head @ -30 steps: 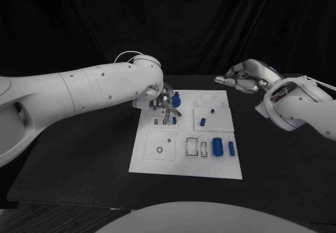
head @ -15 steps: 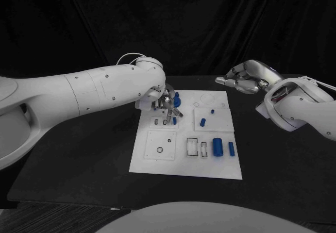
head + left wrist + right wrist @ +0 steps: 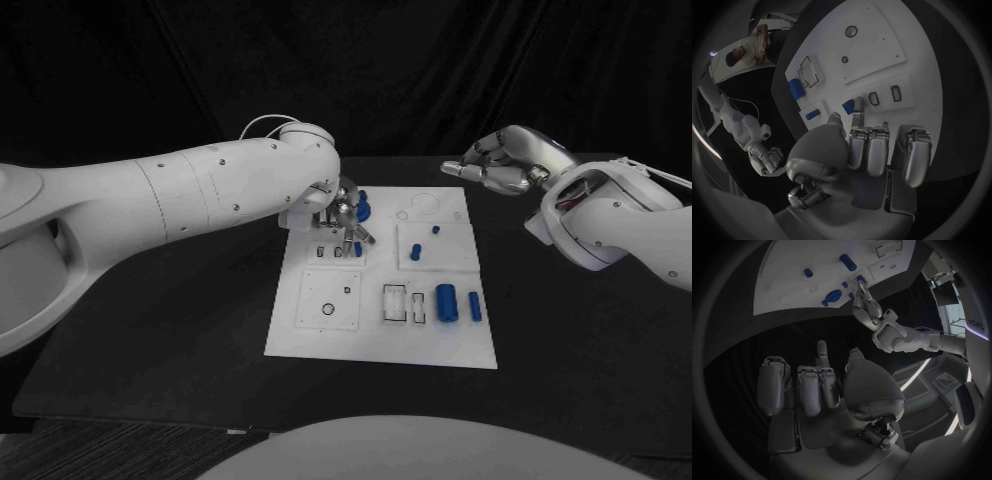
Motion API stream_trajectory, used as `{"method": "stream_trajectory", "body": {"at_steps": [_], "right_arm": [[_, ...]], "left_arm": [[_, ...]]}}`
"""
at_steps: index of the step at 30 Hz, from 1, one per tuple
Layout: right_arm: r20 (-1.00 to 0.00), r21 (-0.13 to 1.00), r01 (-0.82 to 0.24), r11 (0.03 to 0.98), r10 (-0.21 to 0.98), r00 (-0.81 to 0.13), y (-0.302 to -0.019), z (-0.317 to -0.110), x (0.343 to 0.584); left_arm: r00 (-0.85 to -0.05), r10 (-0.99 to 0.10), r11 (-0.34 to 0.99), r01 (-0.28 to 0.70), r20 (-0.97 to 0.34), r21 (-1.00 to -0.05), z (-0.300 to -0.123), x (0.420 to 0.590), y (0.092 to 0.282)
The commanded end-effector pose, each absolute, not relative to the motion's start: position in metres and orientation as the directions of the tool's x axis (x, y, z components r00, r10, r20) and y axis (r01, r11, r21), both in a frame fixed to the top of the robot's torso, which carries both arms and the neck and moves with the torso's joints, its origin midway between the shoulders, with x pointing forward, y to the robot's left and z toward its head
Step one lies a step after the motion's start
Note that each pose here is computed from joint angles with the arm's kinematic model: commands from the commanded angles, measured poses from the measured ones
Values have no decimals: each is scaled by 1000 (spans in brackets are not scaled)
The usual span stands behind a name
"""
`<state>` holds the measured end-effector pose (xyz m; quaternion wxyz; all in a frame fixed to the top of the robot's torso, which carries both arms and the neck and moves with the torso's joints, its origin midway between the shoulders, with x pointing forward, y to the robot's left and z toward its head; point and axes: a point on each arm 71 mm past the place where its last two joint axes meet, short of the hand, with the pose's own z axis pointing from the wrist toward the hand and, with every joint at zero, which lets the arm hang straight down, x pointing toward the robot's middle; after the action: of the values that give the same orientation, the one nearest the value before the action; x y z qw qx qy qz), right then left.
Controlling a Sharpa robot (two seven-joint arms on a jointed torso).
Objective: Assemble the parts on the task board
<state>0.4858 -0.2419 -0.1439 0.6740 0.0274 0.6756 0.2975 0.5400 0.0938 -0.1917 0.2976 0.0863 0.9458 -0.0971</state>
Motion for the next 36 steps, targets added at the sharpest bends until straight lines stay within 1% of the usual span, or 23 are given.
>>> {"method": "stream_trajectory", "body": {"at_steps": [1, 24, 36], "right_arm": [[-896, 440, -354, 826, 433, -103, -242, -147, 485], [-897, 440, -349, 827, 428, -115, -242, -149, 486], [-897, 439, -351, 827, 426, -119, -241, -150, 486]], "left_arm": [[-810, 100, 962, 227, -577, -152, -193, 540, 91], [-817, 106, 962, 228, -567, -148, -196, 542, 89], [-821, 114, 961, 234, -560, -149, -198, 539, 88]]}}
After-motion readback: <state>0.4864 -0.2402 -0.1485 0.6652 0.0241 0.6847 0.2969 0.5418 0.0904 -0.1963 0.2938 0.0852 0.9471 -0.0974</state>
